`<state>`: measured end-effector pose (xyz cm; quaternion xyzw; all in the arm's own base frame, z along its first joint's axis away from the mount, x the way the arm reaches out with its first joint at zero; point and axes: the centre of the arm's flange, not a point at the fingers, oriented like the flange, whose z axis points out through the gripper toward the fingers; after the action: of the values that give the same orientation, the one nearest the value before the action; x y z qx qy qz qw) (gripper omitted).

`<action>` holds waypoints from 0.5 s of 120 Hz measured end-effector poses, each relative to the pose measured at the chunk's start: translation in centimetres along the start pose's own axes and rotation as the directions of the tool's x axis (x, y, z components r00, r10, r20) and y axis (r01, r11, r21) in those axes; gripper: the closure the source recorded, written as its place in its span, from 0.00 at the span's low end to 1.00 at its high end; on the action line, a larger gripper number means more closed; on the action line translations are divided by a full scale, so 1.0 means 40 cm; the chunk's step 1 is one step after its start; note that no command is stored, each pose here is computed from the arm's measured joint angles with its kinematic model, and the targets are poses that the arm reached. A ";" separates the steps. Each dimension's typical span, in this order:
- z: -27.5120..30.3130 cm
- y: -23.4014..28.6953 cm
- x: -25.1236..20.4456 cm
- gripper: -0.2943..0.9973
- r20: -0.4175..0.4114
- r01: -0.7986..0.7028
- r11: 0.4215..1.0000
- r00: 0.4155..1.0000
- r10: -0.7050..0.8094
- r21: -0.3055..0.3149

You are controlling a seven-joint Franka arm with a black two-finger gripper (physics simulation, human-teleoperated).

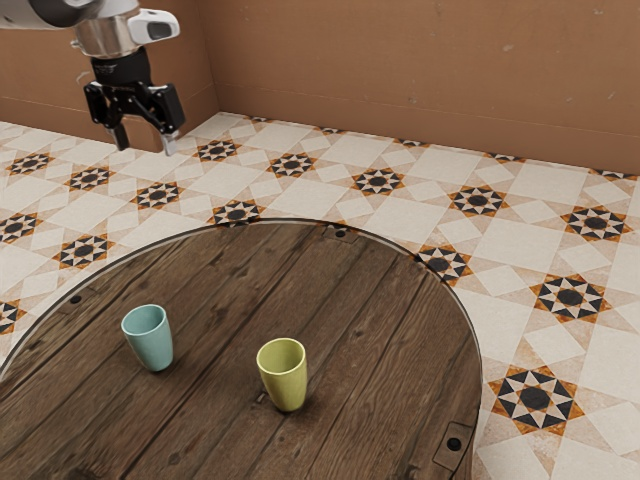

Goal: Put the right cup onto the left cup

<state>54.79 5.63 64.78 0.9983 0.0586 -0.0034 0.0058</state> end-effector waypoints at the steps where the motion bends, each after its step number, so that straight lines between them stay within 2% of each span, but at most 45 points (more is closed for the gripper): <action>1: 0.000 -0.002 0.001 0.25 0.000 0.001 1.000 1.000 -0.001 0.000; 22: 0.012 -0.026 0.011 0.25 -0.002 0.020 1.000 1.000 -0.020 0.003; 33: 0.050 -0.024 0.014 0.25 0.023 0.017 1.000 1.000 -0.017 0.004; 60: 0.282 0.067 0.024 0.25 0.124 -0.047 0.999 0.991 0.046 0.004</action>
<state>55.97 2.96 53.52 0.9972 0.0347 -0.0653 0.0060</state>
